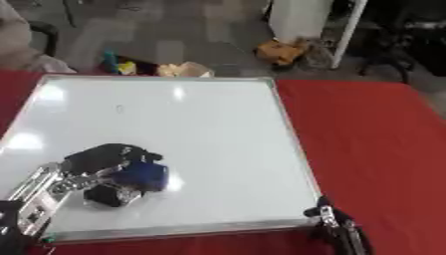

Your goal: Wipe the whiteboard clean with a brush.

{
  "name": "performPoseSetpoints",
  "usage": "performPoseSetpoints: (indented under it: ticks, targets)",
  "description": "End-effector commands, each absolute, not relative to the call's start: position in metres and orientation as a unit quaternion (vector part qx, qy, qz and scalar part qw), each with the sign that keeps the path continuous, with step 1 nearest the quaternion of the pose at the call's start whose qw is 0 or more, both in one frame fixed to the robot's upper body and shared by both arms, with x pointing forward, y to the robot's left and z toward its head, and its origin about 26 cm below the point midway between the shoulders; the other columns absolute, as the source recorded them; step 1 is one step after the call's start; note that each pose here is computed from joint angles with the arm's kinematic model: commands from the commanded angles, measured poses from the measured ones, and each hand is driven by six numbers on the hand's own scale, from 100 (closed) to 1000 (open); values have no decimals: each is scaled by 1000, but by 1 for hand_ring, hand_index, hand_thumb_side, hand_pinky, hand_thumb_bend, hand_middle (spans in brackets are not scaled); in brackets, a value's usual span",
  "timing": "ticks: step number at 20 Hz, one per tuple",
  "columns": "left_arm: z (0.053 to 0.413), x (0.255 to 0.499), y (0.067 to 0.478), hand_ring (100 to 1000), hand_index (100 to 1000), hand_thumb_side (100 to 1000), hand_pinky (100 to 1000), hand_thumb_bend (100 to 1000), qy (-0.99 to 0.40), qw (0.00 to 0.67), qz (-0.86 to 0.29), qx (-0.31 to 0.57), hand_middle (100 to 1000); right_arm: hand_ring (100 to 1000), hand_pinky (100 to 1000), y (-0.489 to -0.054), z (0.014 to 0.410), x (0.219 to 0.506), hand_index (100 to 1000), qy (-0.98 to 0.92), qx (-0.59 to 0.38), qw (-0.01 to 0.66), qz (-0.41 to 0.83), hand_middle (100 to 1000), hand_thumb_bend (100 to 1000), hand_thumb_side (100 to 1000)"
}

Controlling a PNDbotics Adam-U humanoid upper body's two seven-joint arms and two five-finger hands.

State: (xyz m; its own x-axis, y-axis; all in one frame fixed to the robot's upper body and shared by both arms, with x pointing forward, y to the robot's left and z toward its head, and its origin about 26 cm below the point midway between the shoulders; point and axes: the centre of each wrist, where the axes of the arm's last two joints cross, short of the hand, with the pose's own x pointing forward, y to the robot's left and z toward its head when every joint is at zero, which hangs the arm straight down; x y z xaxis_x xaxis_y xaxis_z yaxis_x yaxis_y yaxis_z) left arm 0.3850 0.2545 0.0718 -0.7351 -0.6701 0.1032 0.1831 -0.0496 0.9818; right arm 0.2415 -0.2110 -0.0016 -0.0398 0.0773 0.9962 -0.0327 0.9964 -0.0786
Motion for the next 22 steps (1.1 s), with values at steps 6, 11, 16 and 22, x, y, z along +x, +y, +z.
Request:
performPoseSetpoints:
  ticks: [6,11,16,22]
  targets:
    - [82,388,254,810,969,601,757,100,-619,297,-698,202,717,352,418,-212,3,243,551,-727,-17,685,43,153,100,844]
    - [83,388,253,801,965,535,745,100,-614,295,-703,203,703,352,418,-212,3,243,551,-727,-17,685,42,153,100,846]
    - [83,388,253,786,961,488,727,100,-615,298,-701,207,683,352,418,-212,3,243,551,-727,-17,685,42,153,100,845]
    - [83,389,253,775,957,437,712,100,-613,299,-701,209,664,352,418,-212,3,243,551,-727,-17,685,42,153,100,845]
